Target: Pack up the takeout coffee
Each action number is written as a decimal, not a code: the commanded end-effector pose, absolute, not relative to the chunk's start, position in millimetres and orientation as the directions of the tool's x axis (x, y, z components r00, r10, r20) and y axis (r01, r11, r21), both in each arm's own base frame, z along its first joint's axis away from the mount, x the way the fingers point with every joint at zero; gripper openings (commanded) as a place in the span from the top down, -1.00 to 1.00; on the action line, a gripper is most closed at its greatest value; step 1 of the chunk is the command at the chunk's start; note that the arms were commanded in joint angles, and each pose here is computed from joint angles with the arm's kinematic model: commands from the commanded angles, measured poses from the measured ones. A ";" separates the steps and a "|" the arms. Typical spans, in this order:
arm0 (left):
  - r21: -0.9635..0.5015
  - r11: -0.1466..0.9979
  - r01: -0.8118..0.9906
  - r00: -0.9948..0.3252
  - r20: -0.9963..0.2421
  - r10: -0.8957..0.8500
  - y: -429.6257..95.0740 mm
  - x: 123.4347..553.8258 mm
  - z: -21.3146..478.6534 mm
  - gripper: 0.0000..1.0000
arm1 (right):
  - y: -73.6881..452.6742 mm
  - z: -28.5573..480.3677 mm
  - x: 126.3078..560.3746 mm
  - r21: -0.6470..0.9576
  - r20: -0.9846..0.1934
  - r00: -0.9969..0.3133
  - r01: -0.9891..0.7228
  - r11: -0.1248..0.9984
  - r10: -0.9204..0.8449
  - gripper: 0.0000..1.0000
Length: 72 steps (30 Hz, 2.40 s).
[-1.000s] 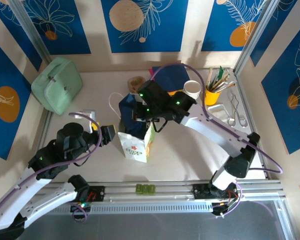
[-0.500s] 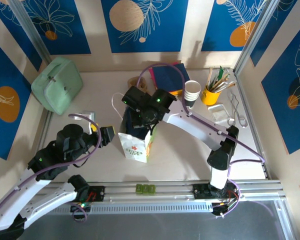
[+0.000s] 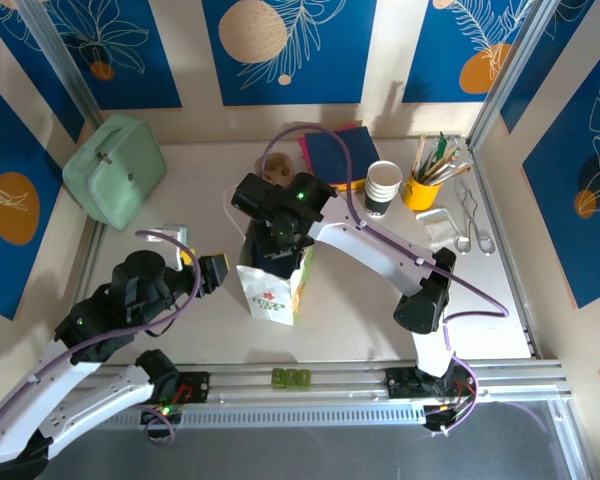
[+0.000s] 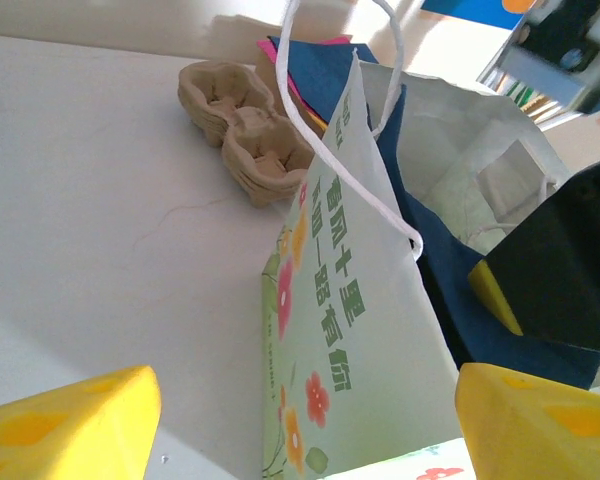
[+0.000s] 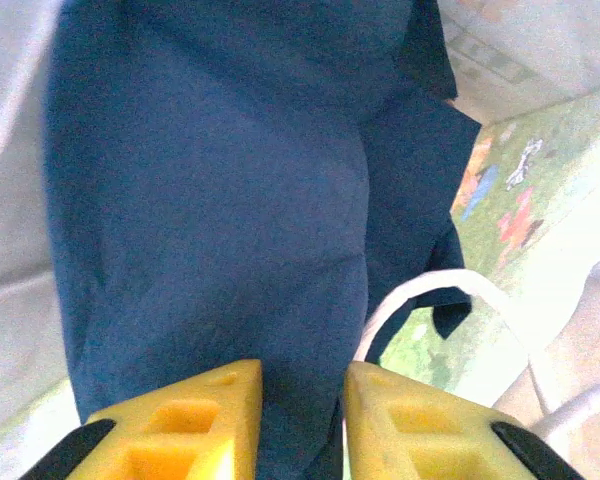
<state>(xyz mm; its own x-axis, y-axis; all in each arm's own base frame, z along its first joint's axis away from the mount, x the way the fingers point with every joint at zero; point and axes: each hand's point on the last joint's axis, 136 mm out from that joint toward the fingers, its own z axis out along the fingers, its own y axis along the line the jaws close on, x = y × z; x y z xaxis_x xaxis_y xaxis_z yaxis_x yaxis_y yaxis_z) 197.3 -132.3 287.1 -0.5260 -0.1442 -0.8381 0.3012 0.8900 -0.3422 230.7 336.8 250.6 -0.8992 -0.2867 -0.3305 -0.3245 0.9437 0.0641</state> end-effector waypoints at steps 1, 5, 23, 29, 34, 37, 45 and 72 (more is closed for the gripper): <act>-0.349 0.896 0.274 -0.517 -0.839 -0.168 -125.5 197.7 288.7 -0.55 | 336.2 272.6 228.8 0.083 -0.367 -0.883 -0.345 0.935 -0.293 0.34; -0.348 0.899 0.266 -0.517 -0.839 -0.171 -123.4 197.1 287.0 -0.55 | 337.3 289.3 235.2 0.113 -0.410 -0.868 -0.355 0.928 -0.282 0.28; -0.351 0.900 0.257 -0.514 -0.838 -0.180 -119.3 194.9 288.5 -0.53 | 377.9 241.0 273.1 0.297 -0.385 -0.894 -0.355 0.886 -0.229 0.51; -0.349 0.901 0.258 -0.512 -0.840 -0.179 -118.3 194.2 289.4 -0.53 | 379.7 222.3 271.0 0.270 -0.345 -0.906 -0.347 0.898 -0.247 0.48; -0.343 0.903 0.258 -0.517 -0.839 -0.170 -119.4 195.1 288.3 -0.53 | 378.6 260.7 267.2 0.286 -0.411 -0.876 -0.386 0.877 -0.251 0.34; -0.328 0.911 0.248 -0.506 -0.846 -0.167 -116.1 196.4 289.8 -0.53 | 375.1 298.2 261.5 0.311 -0.482 -0.840 -0.430 0.847 -0.250 0.26; -0.194 0.967 0.166 -0.437 -0.893 -0.104 -91.5 206.4 298.4 -0.77 | 331.8 384.5 251.4 0.322 -0.686 -0.705 -0.516 0.794 -0.180 0.01; 0.214 0.930 -0.299 -0.167 -0.971 0.170 -12.7 265.6 219.3 -0.98 | -2.6 174.5 293.4 0.288 -0.852 -0.390 0.206 0.935 0.349 -0.98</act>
